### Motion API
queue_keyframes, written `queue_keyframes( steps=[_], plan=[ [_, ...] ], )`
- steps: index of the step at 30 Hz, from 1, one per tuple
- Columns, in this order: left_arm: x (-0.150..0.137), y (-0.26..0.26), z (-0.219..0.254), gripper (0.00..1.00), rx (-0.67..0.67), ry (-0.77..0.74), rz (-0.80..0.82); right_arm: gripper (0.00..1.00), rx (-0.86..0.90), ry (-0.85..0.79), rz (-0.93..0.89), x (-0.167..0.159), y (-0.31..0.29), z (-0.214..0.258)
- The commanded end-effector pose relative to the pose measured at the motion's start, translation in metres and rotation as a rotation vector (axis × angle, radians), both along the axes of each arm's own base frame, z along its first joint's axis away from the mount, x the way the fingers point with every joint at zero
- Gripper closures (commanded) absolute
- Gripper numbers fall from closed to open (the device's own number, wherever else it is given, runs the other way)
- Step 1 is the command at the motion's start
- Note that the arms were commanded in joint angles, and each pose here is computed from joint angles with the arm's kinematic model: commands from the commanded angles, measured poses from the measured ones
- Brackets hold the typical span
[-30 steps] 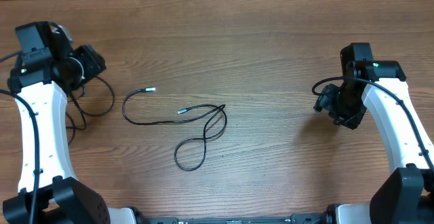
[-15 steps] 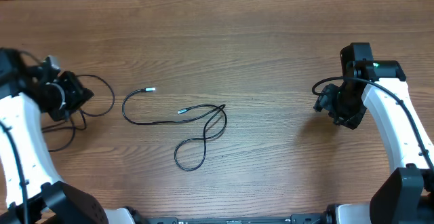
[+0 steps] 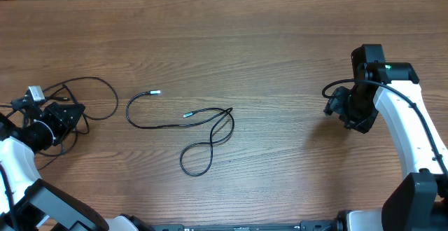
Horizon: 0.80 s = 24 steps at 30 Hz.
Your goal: Untangle cables
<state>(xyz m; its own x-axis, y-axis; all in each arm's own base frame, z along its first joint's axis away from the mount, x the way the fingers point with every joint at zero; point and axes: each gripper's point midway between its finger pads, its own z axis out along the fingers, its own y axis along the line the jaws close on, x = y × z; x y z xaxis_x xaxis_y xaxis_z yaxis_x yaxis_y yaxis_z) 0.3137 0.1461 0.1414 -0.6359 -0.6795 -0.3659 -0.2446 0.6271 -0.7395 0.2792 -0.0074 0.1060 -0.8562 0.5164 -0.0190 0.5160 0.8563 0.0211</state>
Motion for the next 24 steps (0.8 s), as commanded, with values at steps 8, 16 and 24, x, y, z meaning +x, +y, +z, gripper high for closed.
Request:
queue_keyframes(
  steps=[8, 16, 24],
  plan=[
    [0.000, 0.016, -0.041, 0.95, 0.242, 0.265, 0.099, 0.35, -0.009, 0.002, -0.002, -0.001, -0.002, -0.001],
    [-0.020, 0.025, -0.065, 0.95, 0.455, 0.562, 0.256, 0.35, -0.009, 0.009, -0.002, -0.003, -0.002, -0.001],
    [-0.079, 0.059, -0.067, 0.94, 0.561, 0.844, 0.597, 0.35, -0.009, 0.010, -0.002, -0.003, -0.002, -0.001]
  ],
)
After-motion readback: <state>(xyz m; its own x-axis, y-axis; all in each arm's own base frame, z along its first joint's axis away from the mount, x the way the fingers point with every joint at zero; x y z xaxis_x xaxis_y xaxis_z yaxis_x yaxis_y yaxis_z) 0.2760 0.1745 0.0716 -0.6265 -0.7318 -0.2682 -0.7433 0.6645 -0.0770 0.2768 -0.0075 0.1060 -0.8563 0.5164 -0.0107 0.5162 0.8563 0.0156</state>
